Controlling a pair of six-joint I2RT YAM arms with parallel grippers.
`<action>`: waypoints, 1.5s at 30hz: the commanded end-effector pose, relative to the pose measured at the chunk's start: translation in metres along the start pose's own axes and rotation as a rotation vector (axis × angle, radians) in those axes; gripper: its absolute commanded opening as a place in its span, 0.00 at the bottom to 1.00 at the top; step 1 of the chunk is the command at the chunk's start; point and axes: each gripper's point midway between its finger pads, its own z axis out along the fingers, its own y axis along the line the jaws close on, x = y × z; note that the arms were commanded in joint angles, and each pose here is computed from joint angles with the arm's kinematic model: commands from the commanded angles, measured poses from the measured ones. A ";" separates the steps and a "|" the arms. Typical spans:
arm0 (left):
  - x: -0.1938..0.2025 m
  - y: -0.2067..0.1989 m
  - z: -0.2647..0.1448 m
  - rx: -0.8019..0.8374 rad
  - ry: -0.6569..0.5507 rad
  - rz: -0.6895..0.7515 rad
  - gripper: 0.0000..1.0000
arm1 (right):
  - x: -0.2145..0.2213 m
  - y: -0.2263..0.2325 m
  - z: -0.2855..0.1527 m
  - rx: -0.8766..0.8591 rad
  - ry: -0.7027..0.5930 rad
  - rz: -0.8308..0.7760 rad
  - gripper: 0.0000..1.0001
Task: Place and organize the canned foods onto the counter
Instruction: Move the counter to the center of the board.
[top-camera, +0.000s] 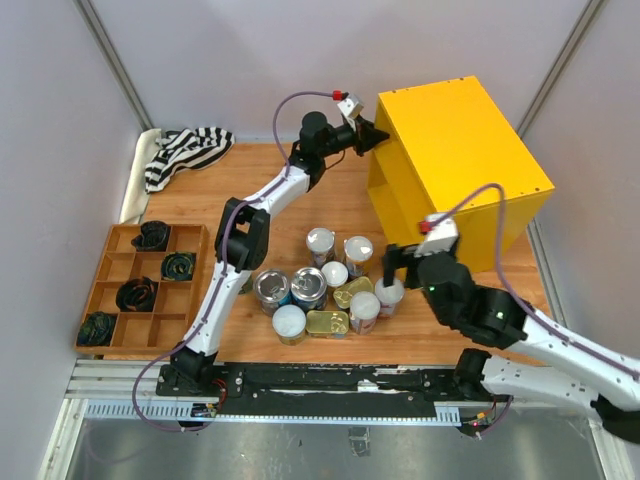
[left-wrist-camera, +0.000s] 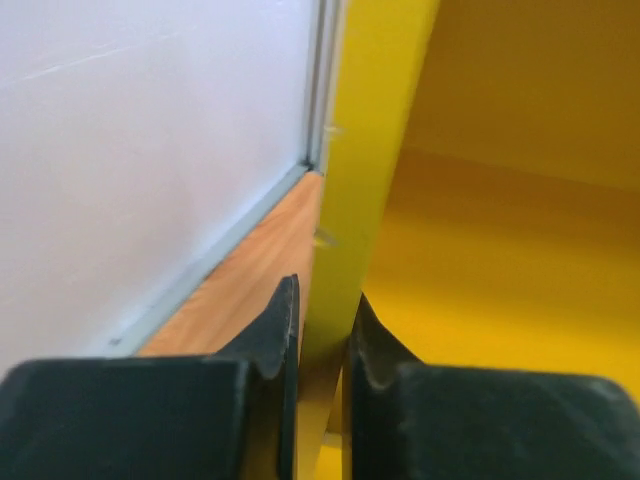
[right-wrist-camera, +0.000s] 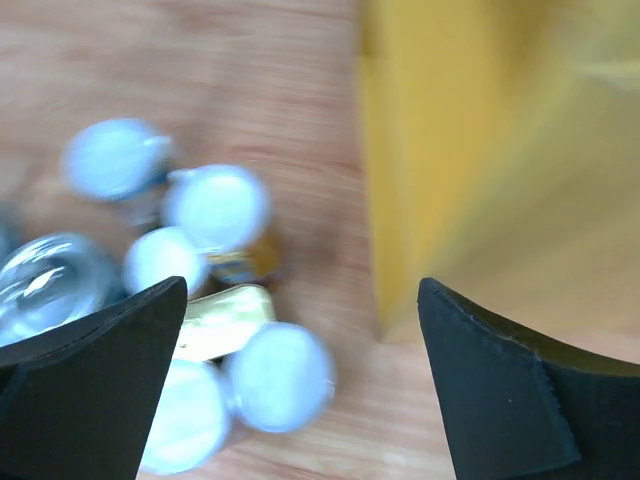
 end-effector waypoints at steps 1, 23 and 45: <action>-0.021 0.041 -0.018 -0.078 -0.001 0.079 0.01 | -0.076 0.128 -0.033 -0.399 -0.244 -0.283 0.98; -0.050 0.020 -0.022 -0.023 -0.018 0.096 0.00 | -0.270 -0.060 0.011 0.086 -0.275 0.074 0.98; -0.008 0.038 -0.010 -0.151 0.006 0.065 0.00 | -0.118 -0.184 0.033 0.316 -0.019 0.501 0.98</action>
